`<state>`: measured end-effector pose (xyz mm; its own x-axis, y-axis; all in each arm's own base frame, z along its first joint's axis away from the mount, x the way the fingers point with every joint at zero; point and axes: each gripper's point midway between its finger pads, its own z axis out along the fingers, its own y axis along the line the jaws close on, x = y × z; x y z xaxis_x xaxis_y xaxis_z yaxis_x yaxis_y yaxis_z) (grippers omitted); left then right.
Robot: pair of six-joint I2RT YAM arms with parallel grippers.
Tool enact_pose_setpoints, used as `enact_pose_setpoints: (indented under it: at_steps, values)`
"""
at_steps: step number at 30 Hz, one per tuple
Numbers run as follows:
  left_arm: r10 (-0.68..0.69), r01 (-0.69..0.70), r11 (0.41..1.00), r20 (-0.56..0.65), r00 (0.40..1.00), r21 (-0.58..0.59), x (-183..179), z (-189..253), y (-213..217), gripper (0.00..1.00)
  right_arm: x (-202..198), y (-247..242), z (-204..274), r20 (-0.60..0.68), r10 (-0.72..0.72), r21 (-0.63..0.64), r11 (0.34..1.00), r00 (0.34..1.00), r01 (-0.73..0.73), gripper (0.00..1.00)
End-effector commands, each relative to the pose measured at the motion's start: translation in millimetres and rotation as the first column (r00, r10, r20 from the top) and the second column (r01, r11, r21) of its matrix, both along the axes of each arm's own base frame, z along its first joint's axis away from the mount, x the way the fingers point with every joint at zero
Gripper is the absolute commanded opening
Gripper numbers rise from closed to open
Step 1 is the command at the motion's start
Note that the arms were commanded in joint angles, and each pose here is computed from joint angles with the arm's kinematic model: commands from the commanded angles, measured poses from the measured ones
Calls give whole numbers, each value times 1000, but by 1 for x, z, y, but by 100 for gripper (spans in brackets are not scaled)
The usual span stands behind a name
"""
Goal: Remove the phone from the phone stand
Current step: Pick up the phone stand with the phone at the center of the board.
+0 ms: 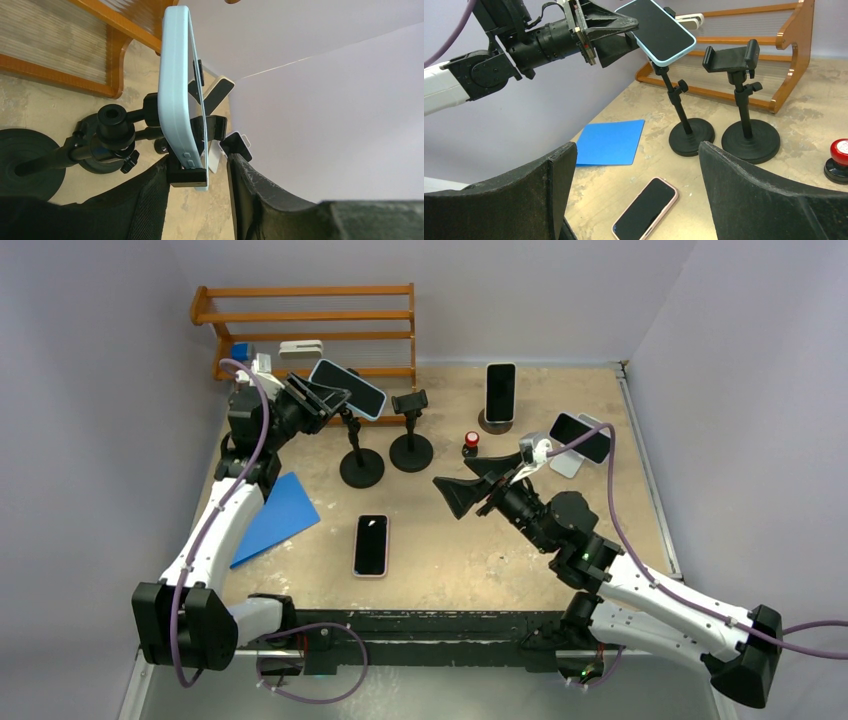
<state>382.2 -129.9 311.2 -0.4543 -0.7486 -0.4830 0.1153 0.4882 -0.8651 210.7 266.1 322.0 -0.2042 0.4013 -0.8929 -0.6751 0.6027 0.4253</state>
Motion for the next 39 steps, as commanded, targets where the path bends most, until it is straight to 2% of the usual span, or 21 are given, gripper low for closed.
enact_pose_setpoints:
  at_steps: [1,22,27,29,31,39]
  values:
    - [0,-1,1000,80,997,17,5,24,0,42,-1,-6,12,16,-15,41,999,1000,14,92]
    - [-10,9,1000,70,998,12,6,15,-2,32,0,-9,12,11,-30,43,999,1000,29,92]
    - [-14,14,1000,73,997,8,5,15,-3,23,1,-9,10,7,-29,37,999,1000,29,92]
    - [-14,14,1000,79,997,7,3,17,-3,15,1,-9,10,7,-30,38,999,1000,29,92]
    - [-14,13,1000,94,995,9,2,22,-2,1,1,-9,11,9,-33,39,999,999,32,92]
    - [23,-27,1000,192,981,16,-11,60,5,0,1,-11,17,24,-37,41,999,999,36,92]
